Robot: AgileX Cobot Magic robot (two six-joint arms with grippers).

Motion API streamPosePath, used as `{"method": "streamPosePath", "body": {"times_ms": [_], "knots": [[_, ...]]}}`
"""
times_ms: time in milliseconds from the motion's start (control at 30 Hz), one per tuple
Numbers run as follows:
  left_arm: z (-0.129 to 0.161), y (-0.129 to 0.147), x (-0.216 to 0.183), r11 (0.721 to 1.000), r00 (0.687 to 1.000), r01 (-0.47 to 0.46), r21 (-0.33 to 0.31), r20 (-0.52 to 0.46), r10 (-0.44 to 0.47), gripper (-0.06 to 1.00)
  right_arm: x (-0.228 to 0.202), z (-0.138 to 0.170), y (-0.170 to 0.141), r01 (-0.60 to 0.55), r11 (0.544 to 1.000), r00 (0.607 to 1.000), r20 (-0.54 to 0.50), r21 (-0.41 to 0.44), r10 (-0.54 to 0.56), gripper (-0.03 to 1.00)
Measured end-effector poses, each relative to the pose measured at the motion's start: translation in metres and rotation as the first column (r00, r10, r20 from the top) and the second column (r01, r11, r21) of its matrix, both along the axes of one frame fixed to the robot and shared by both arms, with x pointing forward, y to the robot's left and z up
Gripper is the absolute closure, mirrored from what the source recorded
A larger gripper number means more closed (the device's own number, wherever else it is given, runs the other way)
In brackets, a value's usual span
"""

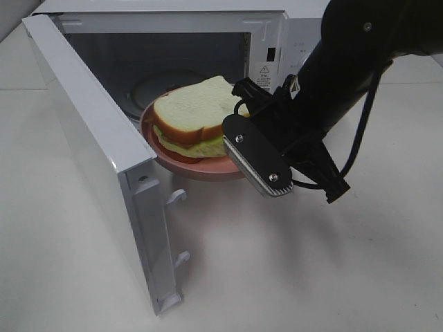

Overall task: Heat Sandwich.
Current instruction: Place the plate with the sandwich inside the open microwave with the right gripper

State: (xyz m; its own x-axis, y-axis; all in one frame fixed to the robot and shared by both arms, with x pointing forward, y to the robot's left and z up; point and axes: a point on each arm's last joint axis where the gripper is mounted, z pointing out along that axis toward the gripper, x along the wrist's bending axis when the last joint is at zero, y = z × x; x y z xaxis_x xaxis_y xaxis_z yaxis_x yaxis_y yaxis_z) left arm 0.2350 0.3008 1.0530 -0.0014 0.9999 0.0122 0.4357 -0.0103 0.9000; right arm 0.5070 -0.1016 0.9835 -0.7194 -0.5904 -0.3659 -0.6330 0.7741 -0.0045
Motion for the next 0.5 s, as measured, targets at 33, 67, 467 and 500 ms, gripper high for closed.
{"method": "streamPosePath", "body": {"times_ms": [33,67,467,500], "knots": [[0.000,0.000,0.000,1.000,1.000,0.000,0.000,0.000,0.000,-0.05,0.000,0.000,0.000,0.000,1.000,1.000,0.000,0.000,0.000,0.93],[0.000,0.000,0.000,1.000,1.000,0.000,0.000,0.000,0.000,-0.05,0.002,-0.001,0.002,0.004,1.000,1.000,-0.002,0.001,-0.004,0.93],[0.000,0.000,0.000,1.000,1.000,0.000,0.000,0.000,0.000,-0.05,0.030,-0.007,0.022,0.041,0.999,0.999,-0.031,-0.003,-0.041,0.93],[0.000,0.000,0.000,1.000,1.000,0.000,0.000,0.000,0.000,-0.05,0.030,-0.007,0.022,0.041,0.999,0.999,-0.031,-0.003,-0.041,0.93]]}}
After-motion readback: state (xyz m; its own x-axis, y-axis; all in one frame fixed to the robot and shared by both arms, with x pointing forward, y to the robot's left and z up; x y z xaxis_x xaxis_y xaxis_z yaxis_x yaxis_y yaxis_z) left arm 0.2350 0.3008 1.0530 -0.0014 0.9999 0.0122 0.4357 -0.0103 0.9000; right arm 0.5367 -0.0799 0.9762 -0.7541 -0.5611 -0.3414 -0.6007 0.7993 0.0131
